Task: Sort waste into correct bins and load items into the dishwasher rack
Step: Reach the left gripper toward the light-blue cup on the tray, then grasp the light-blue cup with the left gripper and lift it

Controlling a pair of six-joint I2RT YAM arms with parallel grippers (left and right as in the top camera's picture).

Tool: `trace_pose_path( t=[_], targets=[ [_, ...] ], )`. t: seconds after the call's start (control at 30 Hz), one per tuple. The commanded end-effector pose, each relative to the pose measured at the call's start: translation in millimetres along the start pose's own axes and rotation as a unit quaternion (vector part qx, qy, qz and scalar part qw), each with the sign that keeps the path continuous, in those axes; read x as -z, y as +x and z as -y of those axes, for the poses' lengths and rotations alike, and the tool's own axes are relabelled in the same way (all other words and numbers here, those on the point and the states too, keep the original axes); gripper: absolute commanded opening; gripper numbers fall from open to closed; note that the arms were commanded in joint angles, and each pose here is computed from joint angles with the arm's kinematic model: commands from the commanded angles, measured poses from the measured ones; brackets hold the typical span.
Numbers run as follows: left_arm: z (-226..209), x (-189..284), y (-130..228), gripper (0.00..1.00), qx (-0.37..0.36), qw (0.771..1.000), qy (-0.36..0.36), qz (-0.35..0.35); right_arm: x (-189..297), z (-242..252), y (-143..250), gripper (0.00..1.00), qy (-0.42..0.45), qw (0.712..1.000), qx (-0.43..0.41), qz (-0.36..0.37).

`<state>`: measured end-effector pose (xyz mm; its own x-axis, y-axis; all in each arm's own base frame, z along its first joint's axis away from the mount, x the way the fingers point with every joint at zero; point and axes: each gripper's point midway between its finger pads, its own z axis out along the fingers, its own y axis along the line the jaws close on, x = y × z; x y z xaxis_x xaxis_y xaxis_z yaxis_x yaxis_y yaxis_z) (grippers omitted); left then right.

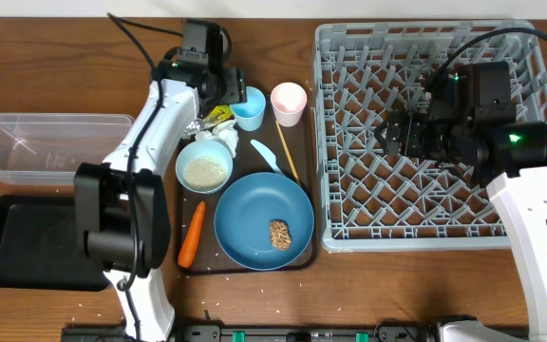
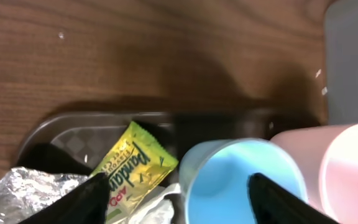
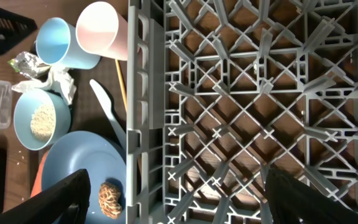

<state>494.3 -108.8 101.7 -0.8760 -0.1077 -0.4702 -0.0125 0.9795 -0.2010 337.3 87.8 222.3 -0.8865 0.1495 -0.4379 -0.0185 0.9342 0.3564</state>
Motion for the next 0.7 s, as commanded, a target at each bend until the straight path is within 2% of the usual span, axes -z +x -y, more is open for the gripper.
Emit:
trace_pose_path(
  t=[0.0, 0.17, 0.43, 0.57, 0.67],
  targets=[
    [-4.3, -6.1, 5.4, 0.66, -0.003, 1.000, -0.009, -0.014, 4.2, 2.0, -6.0, 0.85, 0.005, 1.000, -0.002, 0.010],
    [-5.9, -9.1, 12.3, 0.65, -0.002, 1.000, -0.012, -0.028, 4.4, 0.7, -10.7, 0.85, 0.002, 1.000, 0.000, 0.020],
    [-7.0, -16.1, 34.3, 0.47, -0.005, 0.998, -0.018, -0.057, 4.4, 0.6, -11.2, 0.86, 0.002, 1.000, 0.000, 0.021],
    [-8.2, -20.6, 37.9, 0.43, -0.005, 0.998, -0.018, -0.056, 4.4, 0.6, -11.0, 0.89, 0.002, 1.000, 0.000, 0.021],
    [-7.7, -20.8, 36.2, 0.33, -0.006, 0.998, -0.017, -0.053, 4.3, 0.5, -10.7, 0.88, 0.002, 1.000, 0.000, 0.020]
  ],
)
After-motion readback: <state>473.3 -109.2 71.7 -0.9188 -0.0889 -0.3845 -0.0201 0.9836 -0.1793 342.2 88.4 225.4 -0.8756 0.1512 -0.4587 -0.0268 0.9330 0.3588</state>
